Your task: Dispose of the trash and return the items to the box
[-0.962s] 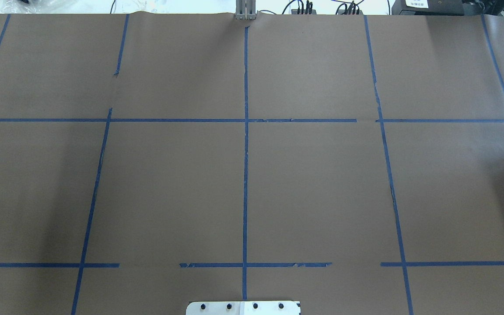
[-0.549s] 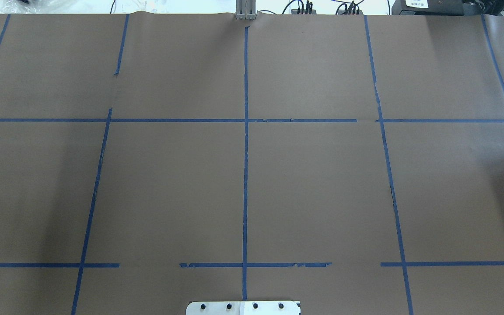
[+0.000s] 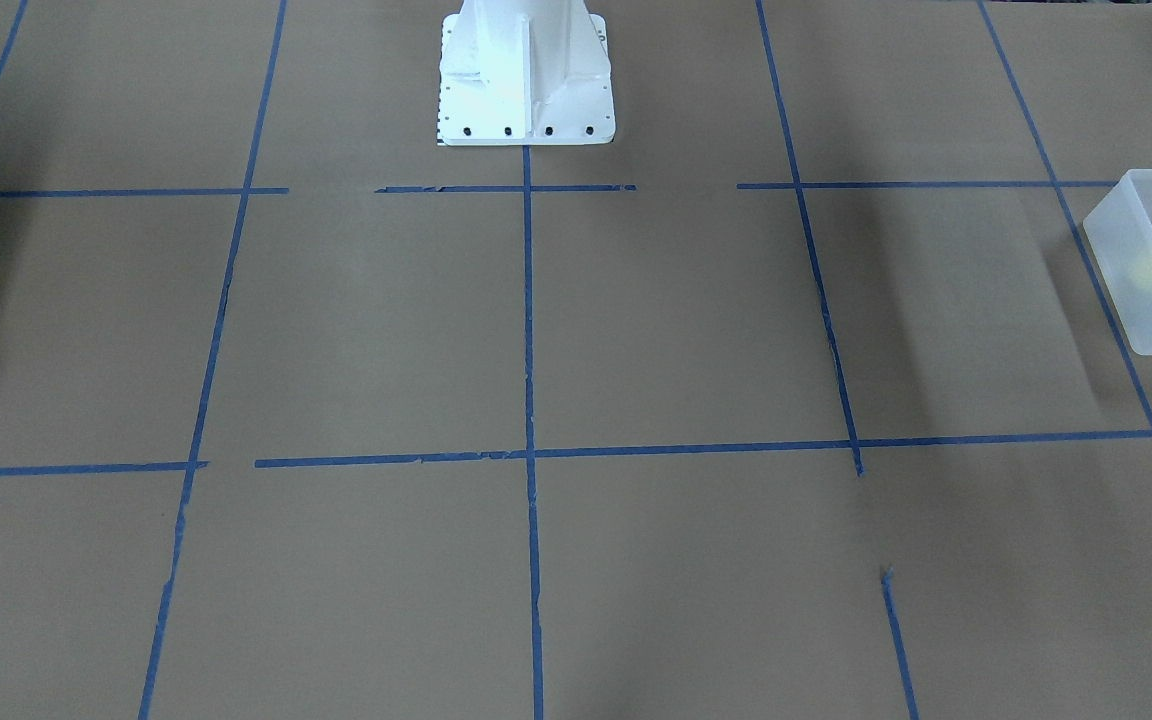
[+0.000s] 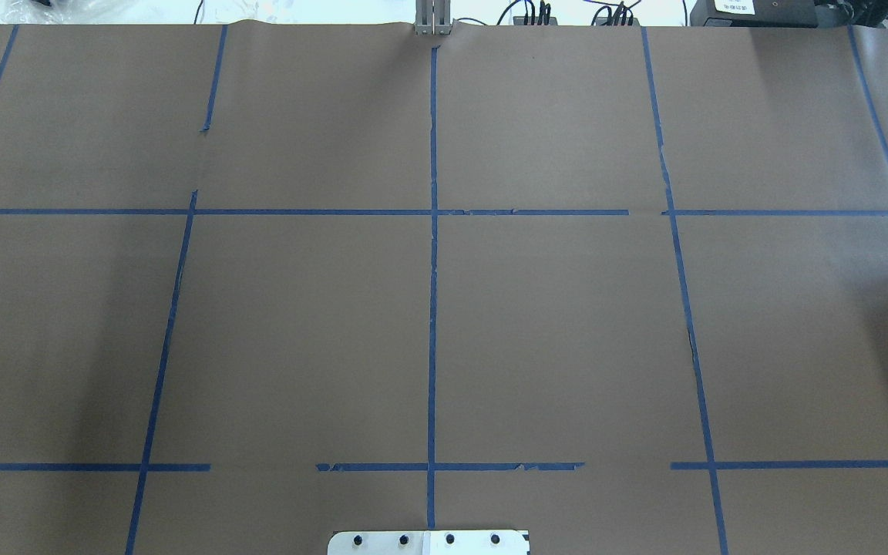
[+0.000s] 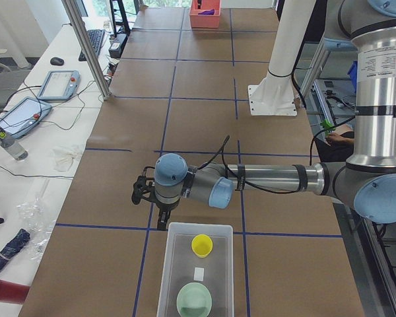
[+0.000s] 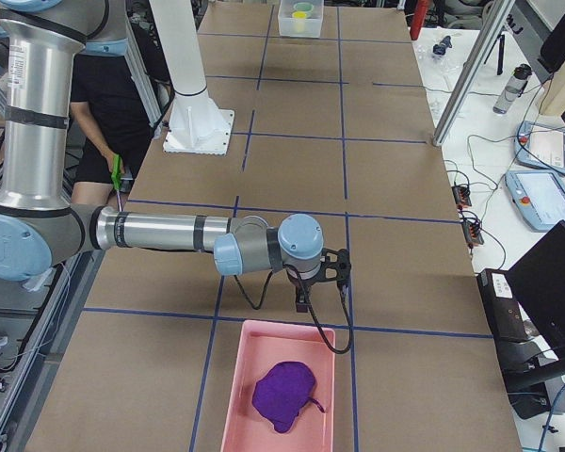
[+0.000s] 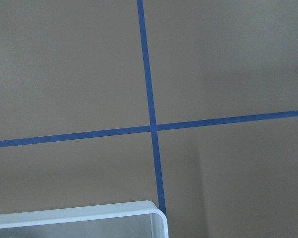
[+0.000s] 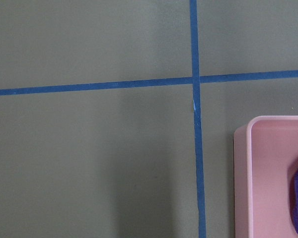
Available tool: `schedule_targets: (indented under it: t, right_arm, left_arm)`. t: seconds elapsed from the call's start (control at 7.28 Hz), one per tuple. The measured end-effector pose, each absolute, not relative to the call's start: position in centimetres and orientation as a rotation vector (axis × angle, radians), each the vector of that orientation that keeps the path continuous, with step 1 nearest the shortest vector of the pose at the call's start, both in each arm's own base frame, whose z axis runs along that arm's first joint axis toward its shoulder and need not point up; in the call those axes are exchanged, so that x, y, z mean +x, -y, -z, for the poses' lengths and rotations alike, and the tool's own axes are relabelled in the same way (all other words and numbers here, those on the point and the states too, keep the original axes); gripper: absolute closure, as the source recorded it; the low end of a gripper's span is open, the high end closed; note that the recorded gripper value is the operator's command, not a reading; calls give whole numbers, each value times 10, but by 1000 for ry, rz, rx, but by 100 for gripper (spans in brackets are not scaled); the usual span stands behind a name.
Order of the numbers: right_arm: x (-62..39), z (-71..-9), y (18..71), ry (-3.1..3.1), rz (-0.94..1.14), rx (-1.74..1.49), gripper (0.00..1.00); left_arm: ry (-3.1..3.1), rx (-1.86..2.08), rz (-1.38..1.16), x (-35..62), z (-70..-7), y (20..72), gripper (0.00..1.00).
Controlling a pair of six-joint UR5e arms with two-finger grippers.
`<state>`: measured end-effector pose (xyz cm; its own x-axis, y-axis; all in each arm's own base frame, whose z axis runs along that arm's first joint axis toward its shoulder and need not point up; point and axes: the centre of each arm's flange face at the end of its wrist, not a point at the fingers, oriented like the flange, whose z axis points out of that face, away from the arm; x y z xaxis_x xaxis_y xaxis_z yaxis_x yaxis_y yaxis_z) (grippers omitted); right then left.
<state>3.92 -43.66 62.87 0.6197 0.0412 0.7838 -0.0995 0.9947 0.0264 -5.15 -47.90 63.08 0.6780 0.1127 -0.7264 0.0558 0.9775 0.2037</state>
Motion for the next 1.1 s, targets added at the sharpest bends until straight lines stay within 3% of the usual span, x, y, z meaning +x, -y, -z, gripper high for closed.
schedule_targets:
  t: [1.1]
  right_arm:
    - [54,-618,437,899,-97,110,0]
  left_arm:
    - [-827,216,-32,-52,-631,479,0]
